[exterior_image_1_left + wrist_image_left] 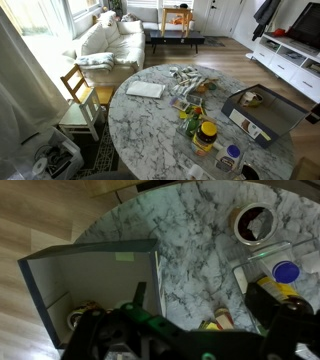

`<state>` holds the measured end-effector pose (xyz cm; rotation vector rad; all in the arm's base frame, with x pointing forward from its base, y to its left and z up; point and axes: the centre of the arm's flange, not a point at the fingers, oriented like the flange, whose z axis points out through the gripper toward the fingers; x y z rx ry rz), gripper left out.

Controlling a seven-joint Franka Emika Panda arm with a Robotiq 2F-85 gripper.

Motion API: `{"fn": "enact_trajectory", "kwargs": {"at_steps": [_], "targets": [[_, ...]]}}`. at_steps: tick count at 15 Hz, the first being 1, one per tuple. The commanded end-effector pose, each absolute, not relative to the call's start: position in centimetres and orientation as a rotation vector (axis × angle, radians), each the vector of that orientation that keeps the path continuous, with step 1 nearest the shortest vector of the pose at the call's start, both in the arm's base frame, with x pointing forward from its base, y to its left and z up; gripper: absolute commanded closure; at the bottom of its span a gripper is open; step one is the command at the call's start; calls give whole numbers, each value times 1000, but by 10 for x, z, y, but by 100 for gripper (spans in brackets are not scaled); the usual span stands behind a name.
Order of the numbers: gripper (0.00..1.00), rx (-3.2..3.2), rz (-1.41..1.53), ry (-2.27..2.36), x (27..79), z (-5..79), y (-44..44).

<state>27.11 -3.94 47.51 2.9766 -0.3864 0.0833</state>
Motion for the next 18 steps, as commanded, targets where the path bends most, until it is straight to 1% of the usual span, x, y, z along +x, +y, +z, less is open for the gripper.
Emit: {"fn": "enact_trajectory", "kwargs": {"at_steps": [1,6,10,15,18], "targets": [[0,2990,111,-465,284,478,-41],[0,3021,200,-841,347,497,-55],[0,3018,232,-1158,407,492,-68],[0,2976,273,-1498,469,451,-85],[0,2977,332,-1535,488,412,-93]]}}
